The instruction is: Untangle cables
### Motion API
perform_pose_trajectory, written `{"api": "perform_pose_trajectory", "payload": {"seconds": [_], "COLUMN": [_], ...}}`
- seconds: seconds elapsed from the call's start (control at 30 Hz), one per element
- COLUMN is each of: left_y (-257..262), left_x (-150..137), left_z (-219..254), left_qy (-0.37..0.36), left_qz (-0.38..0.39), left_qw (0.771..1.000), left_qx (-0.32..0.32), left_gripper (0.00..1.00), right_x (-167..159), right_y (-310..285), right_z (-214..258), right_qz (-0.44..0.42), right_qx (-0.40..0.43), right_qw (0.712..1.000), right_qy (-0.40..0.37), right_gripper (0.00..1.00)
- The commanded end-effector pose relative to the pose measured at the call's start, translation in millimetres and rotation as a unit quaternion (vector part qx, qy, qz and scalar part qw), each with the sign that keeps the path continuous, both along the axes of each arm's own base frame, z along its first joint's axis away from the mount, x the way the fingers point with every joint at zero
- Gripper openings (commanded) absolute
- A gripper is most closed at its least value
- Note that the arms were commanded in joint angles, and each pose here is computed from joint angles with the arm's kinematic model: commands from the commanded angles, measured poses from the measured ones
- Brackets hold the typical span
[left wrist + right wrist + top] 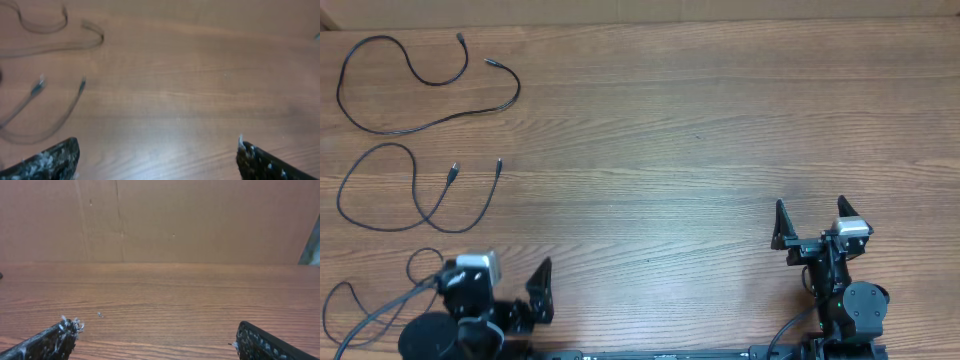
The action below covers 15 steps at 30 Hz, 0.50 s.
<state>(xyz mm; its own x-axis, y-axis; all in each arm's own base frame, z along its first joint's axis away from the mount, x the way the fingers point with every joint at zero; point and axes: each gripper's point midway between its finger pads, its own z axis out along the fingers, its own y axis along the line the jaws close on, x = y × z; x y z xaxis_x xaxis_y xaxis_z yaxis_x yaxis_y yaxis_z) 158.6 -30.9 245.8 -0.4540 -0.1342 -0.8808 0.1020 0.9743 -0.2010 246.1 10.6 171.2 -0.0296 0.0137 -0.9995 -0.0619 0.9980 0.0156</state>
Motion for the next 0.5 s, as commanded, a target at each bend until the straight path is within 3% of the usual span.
{"api": "perform_pose_trajectory", "payload": {"seconds": [0.0, 0.2, 0.47], "left_y": [-6.5, -5.9, 0.5], "left_x": [16.7, 45.1, 67.2], "left_z": [-7.8, -21.9, -38.7], "left_qy": [-0.054, -0.153, -0.202], "left_qz": [-0.041, -0.039, -0.018], "left_qw": [0.997, 0.986, 0.977], "left_qx": [0.043, 0.056, 0.065], "left_gripper": [1.0, 1.0, 1.0], "right_x": [0.2, 0.2, 0.2], "right_y": [-3.4, -3.4, -3.4], "right_z": [-1.4, -1.4, -1.4], "right_qz": [-0.009, -0.009, -0.009], "right_qx": [-0.002, -0.002, -0.002], "right_qw": [1.0, 1.0, 1.0], "right_qy": [-0.003, -0.003, -0.003], "right_gripper": [1.0, 1.0, 1.0]}}
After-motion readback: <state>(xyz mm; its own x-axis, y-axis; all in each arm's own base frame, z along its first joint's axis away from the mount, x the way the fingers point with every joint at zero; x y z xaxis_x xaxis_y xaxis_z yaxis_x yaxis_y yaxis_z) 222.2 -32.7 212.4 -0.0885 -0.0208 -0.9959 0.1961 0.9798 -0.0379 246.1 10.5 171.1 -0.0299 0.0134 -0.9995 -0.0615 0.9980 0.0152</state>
